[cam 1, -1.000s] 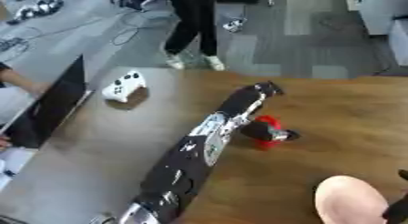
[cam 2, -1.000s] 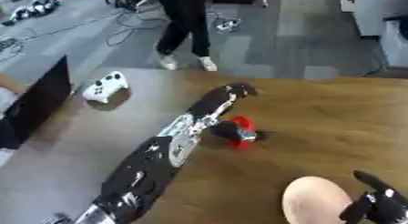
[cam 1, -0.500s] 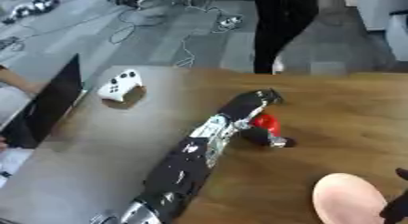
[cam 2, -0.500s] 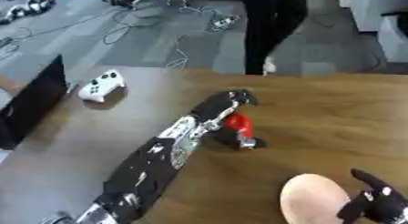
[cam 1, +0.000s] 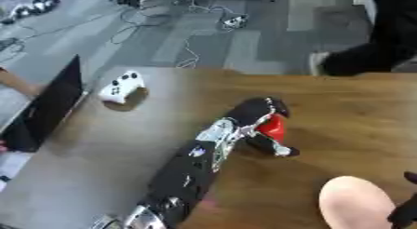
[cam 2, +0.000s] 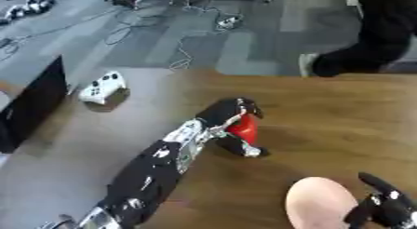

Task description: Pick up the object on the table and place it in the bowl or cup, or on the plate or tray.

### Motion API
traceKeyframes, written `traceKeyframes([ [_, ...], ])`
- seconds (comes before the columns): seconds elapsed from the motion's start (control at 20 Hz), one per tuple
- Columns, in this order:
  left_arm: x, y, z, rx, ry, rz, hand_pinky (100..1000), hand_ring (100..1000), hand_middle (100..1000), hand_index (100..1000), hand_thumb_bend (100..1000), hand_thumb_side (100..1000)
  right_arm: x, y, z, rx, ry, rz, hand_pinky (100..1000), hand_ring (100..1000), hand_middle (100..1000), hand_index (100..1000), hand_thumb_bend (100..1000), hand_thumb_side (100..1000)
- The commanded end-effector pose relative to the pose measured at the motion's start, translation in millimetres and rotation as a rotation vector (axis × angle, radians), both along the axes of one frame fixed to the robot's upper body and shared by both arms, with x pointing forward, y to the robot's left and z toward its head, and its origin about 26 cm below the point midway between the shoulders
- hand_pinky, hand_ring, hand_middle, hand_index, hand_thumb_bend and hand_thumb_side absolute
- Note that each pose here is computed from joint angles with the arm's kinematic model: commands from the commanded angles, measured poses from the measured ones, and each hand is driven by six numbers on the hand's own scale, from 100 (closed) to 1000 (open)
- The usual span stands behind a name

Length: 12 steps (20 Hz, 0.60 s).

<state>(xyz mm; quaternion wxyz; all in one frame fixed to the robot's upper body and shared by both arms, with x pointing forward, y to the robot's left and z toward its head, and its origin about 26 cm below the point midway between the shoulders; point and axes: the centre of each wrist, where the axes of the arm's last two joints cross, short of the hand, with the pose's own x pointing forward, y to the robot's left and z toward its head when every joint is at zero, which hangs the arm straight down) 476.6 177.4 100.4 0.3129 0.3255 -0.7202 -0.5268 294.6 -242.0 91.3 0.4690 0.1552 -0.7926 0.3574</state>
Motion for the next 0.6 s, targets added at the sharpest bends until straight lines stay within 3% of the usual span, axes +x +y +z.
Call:
traceKeyframes([
  [0.05,5.3,6.3,17.4,0.047,-0.039,0.014,246,485,552,692,480,346,0.6,2.2,9.3,-0.003,-0.035,0.014,495,566,463,962,100,998],
  [0.1,5.4,6.5,17.6,0.053,-0.038,0.017,224,474,547,690,472,316,0.6,2.2,9.3,-0.003,-0.035,0.015,495,566,463,962,100,998],
  [0.15,5.5,7.0,17.6,0.061,-0.035,0.022,100,411,517,678,440,163,0.6,2.2,9.2,-0.003,-0.035,0.015,495,566,463,963,100,1000],
  [0.2,5.7,7.0,17.9,0.067,-0.033,0.026,132,431,526,682,446,206,0.6,2.2,9.1,-0.003,-0.034,0.015,495,566,463,963,100,999],
  [0.25,5.8,7.3,18.5,0.073,-0.032,0.03,100,343,493,666,416,149,0.6,2.2,9.0,-0.002,-0.033,0.014,495,566,463,964,100,1000],
  [0.35,6.0,7.1,20.0,0.086,-0.032,0.037,100,278,471,652,378,149,0.6,2.3,8.6,-0.002,-0.031,0.014,495,566,464,964,100,1000],
  [0.45,6.1,6.2,21.3,0.102,-0.029,0.038,100,224,447,625,311,149,0.5,2.1,8.2,-0.002,-0.029,0.014,495,566,464,964,100,1000],
  [0.6,6.0,3.8,26.5,0.112,-0.039,0.023,100,196,401,579,304,148,0.3,1.9,7.5,-0.003,-0.026,0.012,495,566,464,964,100,1000],
])
